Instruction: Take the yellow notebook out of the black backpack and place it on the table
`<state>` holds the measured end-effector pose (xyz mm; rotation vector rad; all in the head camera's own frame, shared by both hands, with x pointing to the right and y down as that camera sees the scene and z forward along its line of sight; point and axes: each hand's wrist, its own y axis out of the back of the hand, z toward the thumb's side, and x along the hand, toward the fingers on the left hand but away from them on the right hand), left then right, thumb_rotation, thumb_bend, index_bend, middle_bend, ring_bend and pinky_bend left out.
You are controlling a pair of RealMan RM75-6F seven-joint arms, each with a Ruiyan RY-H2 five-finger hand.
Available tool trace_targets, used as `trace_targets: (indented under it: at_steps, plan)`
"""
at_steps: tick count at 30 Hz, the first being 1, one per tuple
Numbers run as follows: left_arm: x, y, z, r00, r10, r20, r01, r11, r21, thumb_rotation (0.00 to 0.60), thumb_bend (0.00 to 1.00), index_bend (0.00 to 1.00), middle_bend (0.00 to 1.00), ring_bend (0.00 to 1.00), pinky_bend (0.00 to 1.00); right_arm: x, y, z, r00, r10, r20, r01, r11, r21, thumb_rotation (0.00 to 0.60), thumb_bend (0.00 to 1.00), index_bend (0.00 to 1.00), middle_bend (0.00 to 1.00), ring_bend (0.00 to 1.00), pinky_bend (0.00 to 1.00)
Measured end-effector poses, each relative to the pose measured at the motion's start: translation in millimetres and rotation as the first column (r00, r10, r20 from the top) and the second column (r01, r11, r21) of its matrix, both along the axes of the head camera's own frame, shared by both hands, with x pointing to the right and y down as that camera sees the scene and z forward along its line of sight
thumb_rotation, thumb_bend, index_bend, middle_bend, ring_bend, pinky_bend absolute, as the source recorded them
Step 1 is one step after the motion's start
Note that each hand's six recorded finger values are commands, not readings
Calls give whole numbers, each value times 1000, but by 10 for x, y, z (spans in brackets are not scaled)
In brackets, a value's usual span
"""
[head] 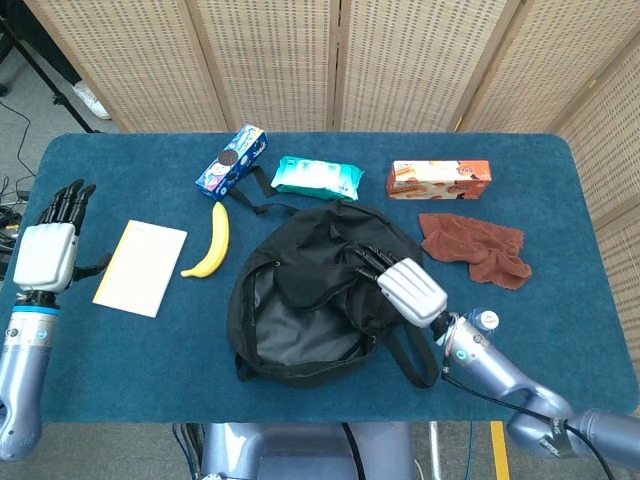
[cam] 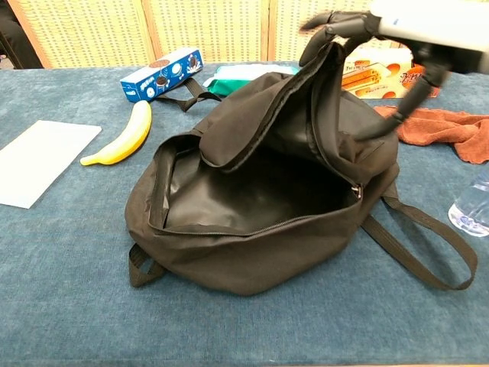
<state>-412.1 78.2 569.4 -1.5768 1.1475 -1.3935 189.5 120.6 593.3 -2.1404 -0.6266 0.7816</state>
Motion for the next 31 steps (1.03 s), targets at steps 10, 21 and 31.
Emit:
trace_targets:
  at_steps: [10,21,31]
  plan:
    - [-170,455,-235,998,-46,-38,47,999,26,600,216,0,0,0,203,876,191,-478,992,-87,-93,109,956,271,600,0,201,0,0,134]
    - [-292,1010,-392,993,-105,-45,106,994,32,600,200,0,0,0,202,1799,305,-598,950,278,-145,-218,917,333,600,0,190,0,0,84]
    - [-411,1397,-363,990,-135,-26,136,991,7,600,145,0,0,0,115,2095,835,-546,880,451,-152,-405,877,258,600,0,32,0,0,1]
